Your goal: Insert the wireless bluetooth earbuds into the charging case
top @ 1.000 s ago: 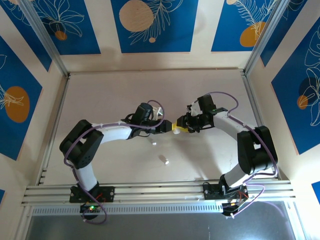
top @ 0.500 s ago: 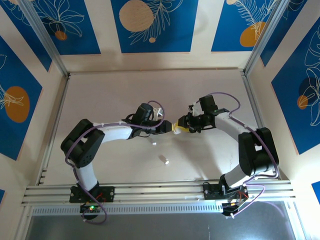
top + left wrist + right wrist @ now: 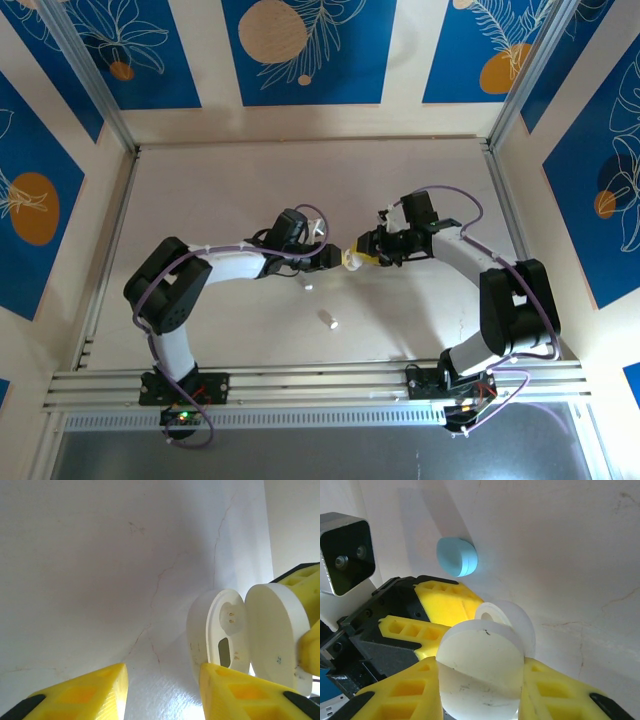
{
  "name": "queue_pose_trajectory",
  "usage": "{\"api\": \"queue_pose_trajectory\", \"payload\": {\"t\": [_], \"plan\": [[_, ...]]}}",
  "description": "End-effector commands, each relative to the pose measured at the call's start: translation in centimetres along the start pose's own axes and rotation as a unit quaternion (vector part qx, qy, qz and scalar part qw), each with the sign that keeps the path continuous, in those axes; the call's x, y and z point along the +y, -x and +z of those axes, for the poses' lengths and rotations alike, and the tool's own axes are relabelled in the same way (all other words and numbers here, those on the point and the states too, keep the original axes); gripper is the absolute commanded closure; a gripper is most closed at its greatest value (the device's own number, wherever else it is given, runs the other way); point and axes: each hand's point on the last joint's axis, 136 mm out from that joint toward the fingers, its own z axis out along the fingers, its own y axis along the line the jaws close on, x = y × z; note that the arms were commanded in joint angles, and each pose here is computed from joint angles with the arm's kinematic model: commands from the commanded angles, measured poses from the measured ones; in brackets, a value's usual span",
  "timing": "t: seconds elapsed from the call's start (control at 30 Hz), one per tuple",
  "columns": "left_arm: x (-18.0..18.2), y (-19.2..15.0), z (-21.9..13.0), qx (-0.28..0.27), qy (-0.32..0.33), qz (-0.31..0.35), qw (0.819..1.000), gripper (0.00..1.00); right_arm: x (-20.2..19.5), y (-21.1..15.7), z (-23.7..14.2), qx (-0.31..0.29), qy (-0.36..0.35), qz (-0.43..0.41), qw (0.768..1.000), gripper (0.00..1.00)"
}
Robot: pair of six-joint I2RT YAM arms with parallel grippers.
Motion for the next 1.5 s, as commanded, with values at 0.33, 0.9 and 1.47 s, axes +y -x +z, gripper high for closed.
{"api": "queue_pose_trajectory", "payload": {"t": [0.33, 0.9, 1.47], "plan": [[-2.2, 1.0, -2.3, -0.023, -0.002, 0.028, 0.999, 0.62, 0.2, -0.6, -0.7, 0.004, 0.012, 0.002, 1.0, 0.7], [-3.6, 1.5, -2.4, -0.024, -0.058, 0.003, 0.998, 1.0, -0.2, -0.5, -0.1, 0.01, 0.014, 0.008, 1.0, 0.7], [-0.2, 1.7, -7.1, -0.067, 0.014, 0.011, 0.998, 0.75, -1.4, -3.1, 3.5, 0.057, -0.129, -0.08, 0.987, 0.5]]}}
